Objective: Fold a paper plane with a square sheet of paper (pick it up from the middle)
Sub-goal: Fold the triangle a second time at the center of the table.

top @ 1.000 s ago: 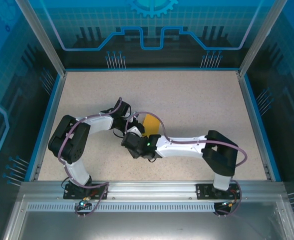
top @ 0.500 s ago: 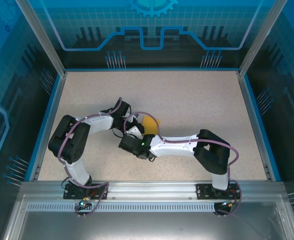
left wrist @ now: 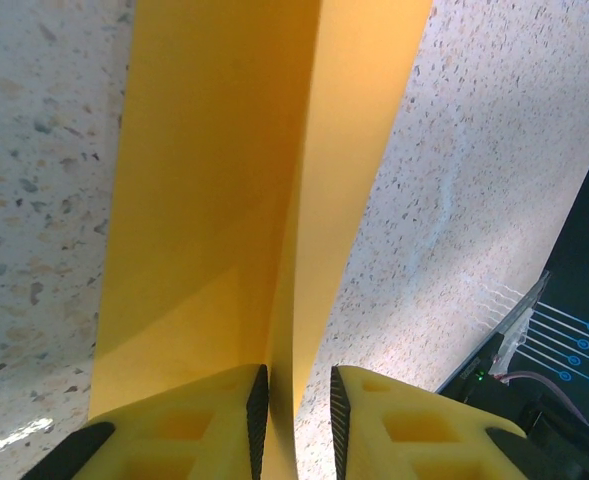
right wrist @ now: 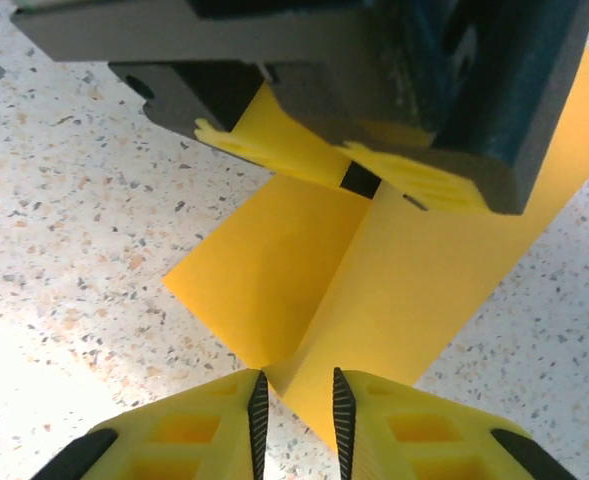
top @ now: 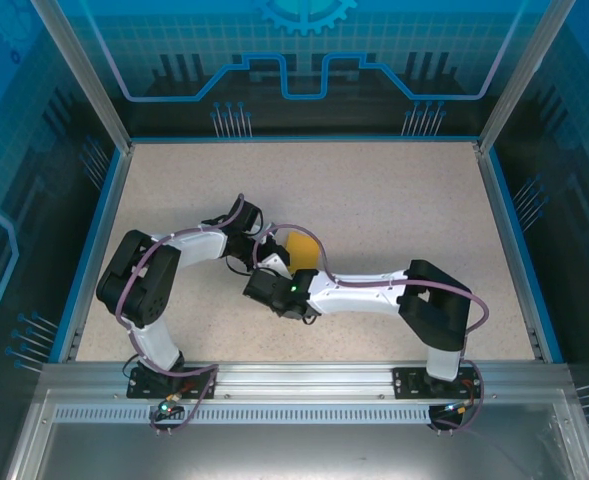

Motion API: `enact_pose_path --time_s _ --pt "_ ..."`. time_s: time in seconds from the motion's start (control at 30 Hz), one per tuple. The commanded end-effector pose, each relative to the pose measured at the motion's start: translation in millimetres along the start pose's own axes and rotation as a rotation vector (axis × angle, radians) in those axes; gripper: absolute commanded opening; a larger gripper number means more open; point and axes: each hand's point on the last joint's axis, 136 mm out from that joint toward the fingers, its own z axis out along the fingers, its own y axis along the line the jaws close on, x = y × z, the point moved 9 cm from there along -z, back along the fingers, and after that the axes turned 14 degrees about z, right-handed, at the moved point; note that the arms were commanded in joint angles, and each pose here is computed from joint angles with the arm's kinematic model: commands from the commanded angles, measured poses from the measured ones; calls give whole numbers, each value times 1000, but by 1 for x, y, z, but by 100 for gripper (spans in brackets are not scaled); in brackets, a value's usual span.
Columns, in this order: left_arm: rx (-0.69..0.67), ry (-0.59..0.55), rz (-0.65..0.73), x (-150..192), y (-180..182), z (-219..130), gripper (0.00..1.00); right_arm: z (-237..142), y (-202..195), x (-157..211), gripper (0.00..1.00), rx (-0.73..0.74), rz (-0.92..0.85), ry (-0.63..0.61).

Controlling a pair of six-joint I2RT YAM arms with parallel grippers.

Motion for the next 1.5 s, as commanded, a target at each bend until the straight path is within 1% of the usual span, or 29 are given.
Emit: enact_pose_path --time_s 0.0,0.23,0.4,0.57,0.63,0.73,0.77,0.87,0.93,0.97,1.03,1.07,1.13,1.17,1.2,1.23,1.27,1.3,1.33,1.4,1.47 --pt "5 -16 9 -3 -11 -10 26 -6 -5 -5 22 -42 25 2" --pt "1 -11 4 -2 -10 -10 25 -3 -11 -6 11 -52 59 11" --pt "-5 -16 5 -3 -10 -10 25 -2 -17 -7 3 -103 83 22" --pt "-19 -19 2 -3 -9 -11 27 -1 -28 -7 1 -242 134 50" --pt "-26 -24 -1 -3 -9 -12 32 0 -32 -8 0 -313 153 66" --pt "-34 -37 -2 -4 -10 -13 35 4 -41 -8 0 -398 188 92" --pt "-35 -43 -2 -5 -10 -14 38 6 -43 -9 0 -433 201 98" --pt "-32 -46 -3 -4 -10 -14 37 8 -49 -11 1 -474 232 108" --pt "-33 -43 -5 -4 -9 -13 35 2 -48 -12 8 -498 212 92" --pt "-32 -41 -10 -3 -9 -12 32 -1 -46 -11 14 -492 197 76" --pt "-27 -38 -8 -4 -9 -12 29 -8 -41 -9 20 -443 157 44" --pt "-25 -38 -10 -4 -9 -12 27 -12 -35 -8 26 -408 130 24" --pt "-24 -40 -9 -5 -9 -12 26 -16 -24 -4 34 -339 81 -6" --pt "-20 -40 -10 -5 -10 -12 26 -16 -18 -4 40 -283 59 -15" --pt "-18 -38 -12 -5 -10 -12 25 -15 -14 -2 44 -221 38 -23" --pt "-15 -37 -10 -5 -11 -12 25 -15 -7 -2 46 -190 13 -28" --pt "-13 -37 -10 -5 -11 -12 26 -15 -1 -4 51 -143 -1 -51" --pt "-11 -36 -10 -5 -11 -13 25 -14 4 -3 54 -96 -21 -56" --pt "-11 -34 -10 -4 -11 -12 25 -13 8 -2 54 -67 -37 -63" --pt "-11 -32 -9 -4 -11 -13 25 -9 13 -3 54 8 -47 -71" --pt "-11 -32 -8 -3 -11 -13 25 -5 17 -3 53 41 -58 -74"
